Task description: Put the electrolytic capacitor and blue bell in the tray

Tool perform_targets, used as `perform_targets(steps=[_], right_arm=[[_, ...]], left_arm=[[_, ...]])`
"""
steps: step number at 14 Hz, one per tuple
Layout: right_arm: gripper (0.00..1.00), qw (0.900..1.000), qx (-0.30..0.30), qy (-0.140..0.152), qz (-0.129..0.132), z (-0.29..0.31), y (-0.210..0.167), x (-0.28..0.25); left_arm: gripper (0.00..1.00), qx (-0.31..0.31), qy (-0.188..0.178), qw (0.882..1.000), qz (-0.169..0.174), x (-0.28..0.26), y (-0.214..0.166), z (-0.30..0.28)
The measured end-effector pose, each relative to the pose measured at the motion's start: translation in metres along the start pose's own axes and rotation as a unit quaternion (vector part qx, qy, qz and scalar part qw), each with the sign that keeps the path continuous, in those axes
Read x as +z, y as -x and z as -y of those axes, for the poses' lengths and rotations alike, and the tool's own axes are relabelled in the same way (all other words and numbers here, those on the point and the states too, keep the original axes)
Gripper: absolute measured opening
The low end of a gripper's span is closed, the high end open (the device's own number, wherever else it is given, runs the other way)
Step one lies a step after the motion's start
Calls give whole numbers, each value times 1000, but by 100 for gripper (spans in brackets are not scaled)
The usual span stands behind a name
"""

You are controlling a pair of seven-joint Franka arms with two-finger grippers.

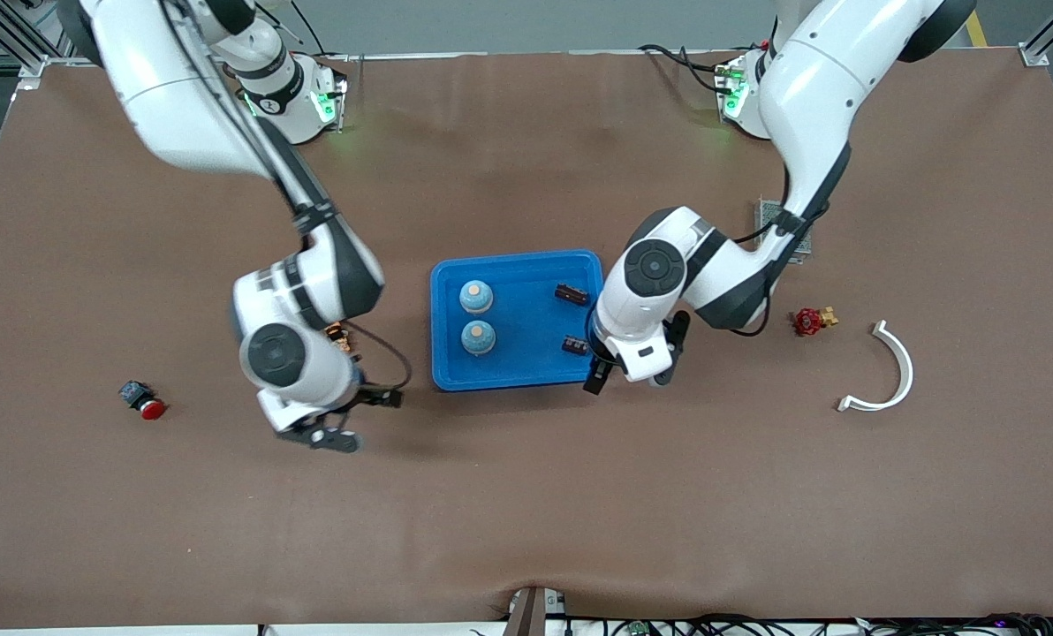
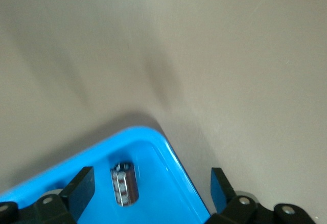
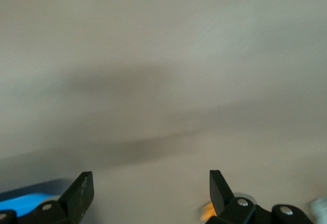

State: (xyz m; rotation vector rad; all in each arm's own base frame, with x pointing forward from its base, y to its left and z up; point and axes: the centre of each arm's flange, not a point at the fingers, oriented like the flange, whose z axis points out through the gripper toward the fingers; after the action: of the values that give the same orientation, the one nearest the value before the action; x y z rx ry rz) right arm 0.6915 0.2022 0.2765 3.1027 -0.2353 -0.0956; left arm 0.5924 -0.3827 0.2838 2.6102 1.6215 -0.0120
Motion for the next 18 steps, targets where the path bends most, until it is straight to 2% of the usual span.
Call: perform_targets(steps=[4,8,9,13,15,18], right_arm=[[100,999,-41,14,-7,-104,-41,-2],[100,996,-85,13,-16,-186,-62,-21],[100,995,-95,14,-11,-206,-62,-34],[100,996,-89,21,17,-249,-39,-115],[100,997,-70,0,25,-258,-19,-163],[100,997,-64,-9,30,-270,14,-225]], left_arm=[[100,109,-40,993,-28,-47,-40,7],[100,222,-77,971,-45,-108,-105,23],[100,245,-85,965,-47,-121,-120,28],[100,313,-108,942,-46,-156,-165,45],[100,335,-105,935,-47,-168,-181,49],[100,364,-101,924,-54,-194,-206,58]])
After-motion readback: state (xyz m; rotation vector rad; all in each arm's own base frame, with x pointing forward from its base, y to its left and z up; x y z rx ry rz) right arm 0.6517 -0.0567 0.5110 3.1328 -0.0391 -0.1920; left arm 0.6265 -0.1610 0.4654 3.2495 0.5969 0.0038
